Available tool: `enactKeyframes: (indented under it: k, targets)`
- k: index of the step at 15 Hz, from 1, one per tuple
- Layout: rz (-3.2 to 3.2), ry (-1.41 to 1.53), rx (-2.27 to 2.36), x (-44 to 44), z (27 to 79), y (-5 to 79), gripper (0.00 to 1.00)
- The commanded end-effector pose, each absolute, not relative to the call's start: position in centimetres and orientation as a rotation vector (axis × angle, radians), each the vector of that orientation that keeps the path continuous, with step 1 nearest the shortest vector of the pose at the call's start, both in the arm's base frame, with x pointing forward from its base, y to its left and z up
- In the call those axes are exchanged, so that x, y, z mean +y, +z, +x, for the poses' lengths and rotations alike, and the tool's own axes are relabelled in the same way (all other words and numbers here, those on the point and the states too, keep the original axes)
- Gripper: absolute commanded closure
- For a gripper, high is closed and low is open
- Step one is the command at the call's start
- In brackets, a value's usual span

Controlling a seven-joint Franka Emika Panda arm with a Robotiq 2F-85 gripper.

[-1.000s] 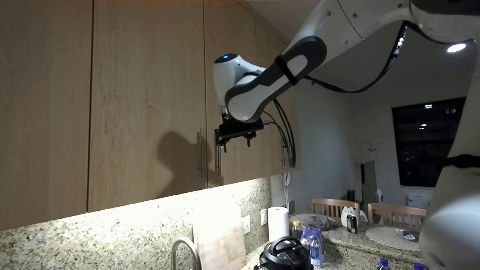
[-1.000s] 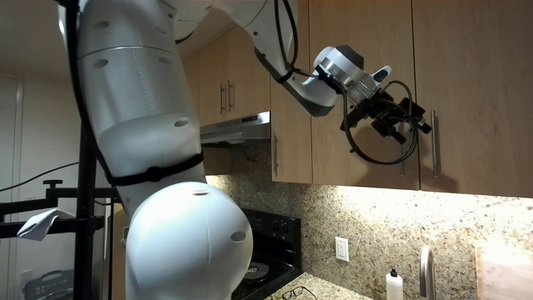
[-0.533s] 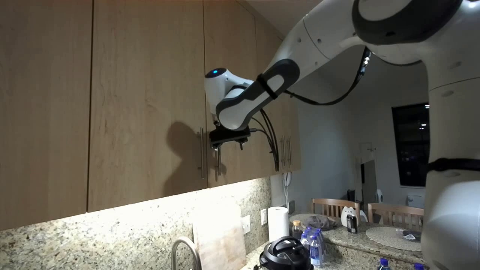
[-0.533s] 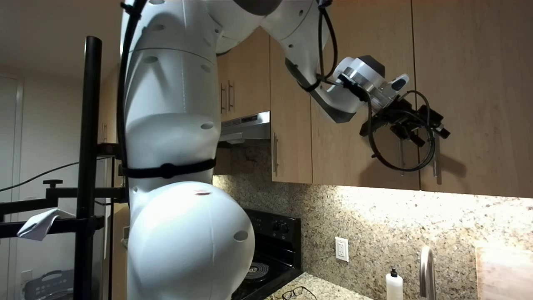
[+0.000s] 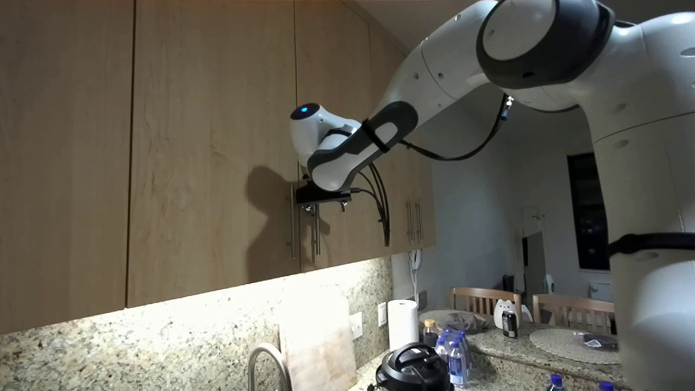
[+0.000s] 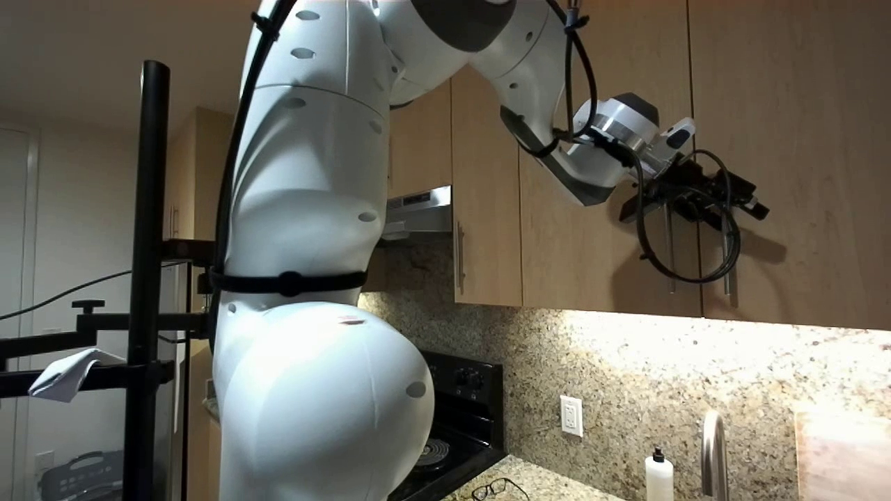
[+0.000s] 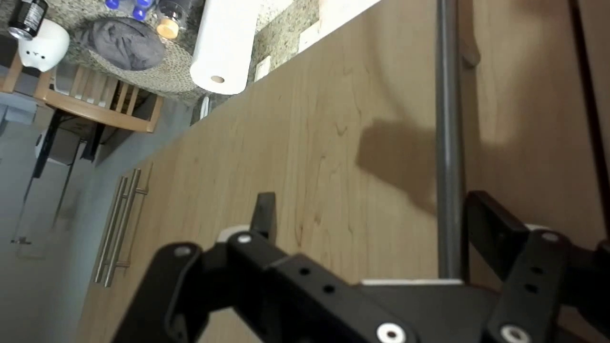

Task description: Open the right cupboard.

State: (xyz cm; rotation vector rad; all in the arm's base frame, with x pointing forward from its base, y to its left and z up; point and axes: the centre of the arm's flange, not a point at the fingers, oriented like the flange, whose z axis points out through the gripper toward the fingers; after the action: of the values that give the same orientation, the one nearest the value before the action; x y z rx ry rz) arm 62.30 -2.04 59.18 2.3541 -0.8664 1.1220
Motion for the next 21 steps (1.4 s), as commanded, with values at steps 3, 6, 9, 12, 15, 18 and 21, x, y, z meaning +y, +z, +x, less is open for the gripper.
enactKeyframes:
  k: [3, 6, 9, 12, 15, 18, 21]
  targets:
    - [2.258, 1.160, -0.930, -3.2, 64.2, 58.1, 0.00]
    - [2.239, 1.151, -0.956, -3.3, 64.2, 57.6, 0.00]
    - [2.244, 1.119, -1.013, -3.2, 63.1, 57.3, 0.00]
    - [2.254, 1.101, -1.054, -3.2, 62.0, 57.3, 0.00]
    - [2.254, 1.105, -1.071, -3.2, 61.0, 57.4, 0.00]
    - [2.247, 1.108, -1.098, -3.5, 60.4, 57.4, 0.00]
    - [2.240, 1.112, -1.118, -3.6, 59.3, 57.7, 0.00]
